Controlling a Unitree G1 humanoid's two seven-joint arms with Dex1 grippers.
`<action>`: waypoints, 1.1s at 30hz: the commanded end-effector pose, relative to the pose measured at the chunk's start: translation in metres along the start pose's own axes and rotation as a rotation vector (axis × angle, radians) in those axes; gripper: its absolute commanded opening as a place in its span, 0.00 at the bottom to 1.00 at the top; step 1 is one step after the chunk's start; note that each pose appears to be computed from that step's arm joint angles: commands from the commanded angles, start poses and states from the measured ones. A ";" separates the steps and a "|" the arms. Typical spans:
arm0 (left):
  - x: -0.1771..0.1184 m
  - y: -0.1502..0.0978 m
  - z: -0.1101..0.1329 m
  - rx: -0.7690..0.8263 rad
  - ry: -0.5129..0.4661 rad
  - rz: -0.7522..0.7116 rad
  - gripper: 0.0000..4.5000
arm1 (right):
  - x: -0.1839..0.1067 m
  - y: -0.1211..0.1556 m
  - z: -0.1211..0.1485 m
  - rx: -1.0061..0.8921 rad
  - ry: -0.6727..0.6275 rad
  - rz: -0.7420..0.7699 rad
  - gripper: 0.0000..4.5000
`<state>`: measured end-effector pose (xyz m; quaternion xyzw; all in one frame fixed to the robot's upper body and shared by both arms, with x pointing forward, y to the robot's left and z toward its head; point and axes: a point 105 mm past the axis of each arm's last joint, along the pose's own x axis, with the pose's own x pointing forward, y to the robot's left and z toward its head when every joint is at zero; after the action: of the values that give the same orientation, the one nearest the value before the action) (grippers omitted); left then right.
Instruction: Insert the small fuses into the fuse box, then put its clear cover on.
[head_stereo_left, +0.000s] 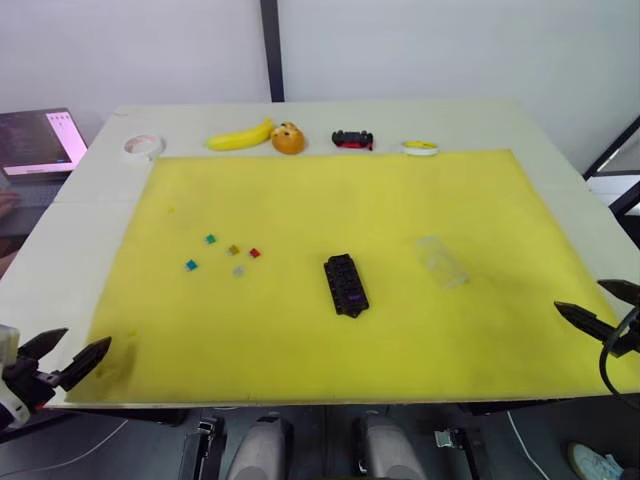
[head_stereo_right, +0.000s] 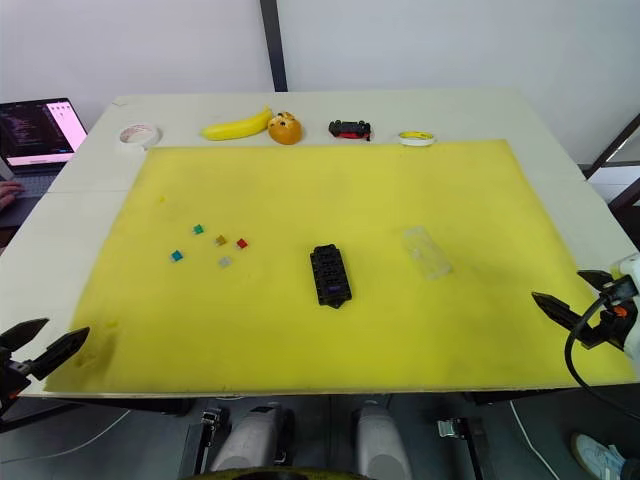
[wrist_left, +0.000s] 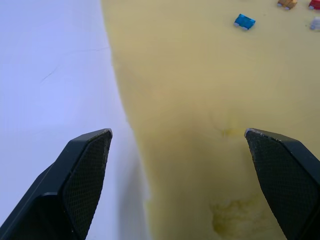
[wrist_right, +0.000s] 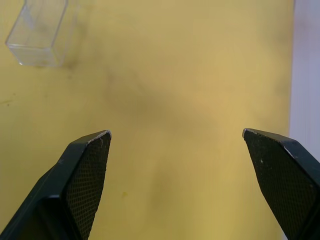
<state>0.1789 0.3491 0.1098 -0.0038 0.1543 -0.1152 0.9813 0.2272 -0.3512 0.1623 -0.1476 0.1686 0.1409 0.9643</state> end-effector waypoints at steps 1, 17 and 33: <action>0.007 -0.008 0.017 -0.012 -0.026 -0.056 1.00 | 0.009 0.017 0.027 -0.055 -0.069 0.058 1.00; 0.077 -0.028 0.042 -0.500 0.163 -0.326 1.00 | 0.034 0.183 0.112 -0.205 -0.283 0.716 1.00; 0.102 -0.027 0.060 -0.795 0.218 -0.399 1.00 | 0.064 0.235 0.137 -0.337 -0.355 0.874 1.00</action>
<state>0.2834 0.2952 0.1301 -0.3869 0.2927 -0.2363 0.8419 0.2494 -0.0803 0.1999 -0.1774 0.0448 0.5747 0.7976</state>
